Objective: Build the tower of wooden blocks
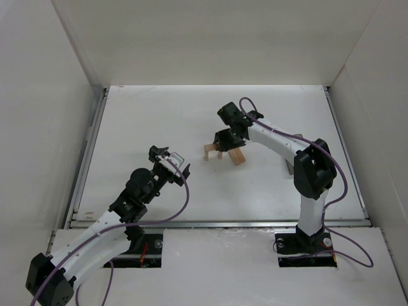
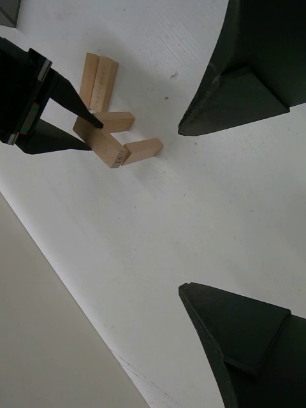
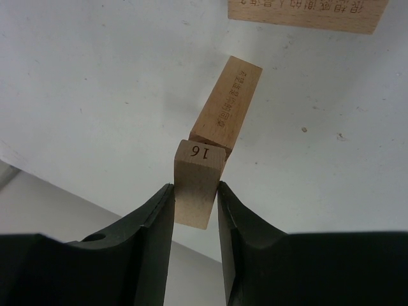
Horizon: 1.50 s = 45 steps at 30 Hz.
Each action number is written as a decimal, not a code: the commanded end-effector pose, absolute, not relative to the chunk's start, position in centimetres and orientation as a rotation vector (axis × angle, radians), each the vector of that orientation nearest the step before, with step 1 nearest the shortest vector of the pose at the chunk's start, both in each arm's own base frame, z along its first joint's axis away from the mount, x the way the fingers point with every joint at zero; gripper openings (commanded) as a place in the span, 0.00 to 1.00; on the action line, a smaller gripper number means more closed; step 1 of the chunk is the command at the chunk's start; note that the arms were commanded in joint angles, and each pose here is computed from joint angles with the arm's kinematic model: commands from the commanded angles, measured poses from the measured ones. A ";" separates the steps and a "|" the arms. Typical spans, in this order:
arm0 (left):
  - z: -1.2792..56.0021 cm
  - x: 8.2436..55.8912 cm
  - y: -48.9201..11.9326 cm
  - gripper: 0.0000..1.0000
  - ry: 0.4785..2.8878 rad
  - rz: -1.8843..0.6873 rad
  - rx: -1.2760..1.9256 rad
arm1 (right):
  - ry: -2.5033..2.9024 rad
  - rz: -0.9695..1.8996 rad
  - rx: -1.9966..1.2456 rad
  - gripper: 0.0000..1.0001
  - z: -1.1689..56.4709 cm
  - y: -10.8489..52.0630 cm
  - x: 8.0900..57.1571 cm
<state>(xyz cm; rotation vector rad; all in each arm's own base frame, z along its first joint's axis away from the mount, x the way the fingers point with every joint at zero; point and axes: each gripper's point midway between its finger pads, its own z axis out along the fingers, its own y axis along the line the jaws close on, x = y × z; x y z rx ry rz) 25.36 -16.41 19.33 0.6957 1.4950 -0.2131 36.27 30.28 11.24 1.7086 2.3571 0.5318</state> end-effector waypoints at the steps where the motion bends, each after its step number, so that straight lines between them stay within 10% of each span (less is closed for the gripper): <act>1: 20.8 25.4 -16.4 1.00 1.442 -0.221 0.663 | 2.337 0.593 1.702 0.38 12.6 30.5 36.8; 33: 22.9 24.8 -19.5 1.00 1.348 -0.295 0.844 | 2.334 0.687 1.380 0.56 18.5 28.9 34.5; 45: 21.1 24.7 -24.8 1.00 1.345 -0.459 1.318 | 2.253 0.636 0.646 0.72 24.5 23.4 35.5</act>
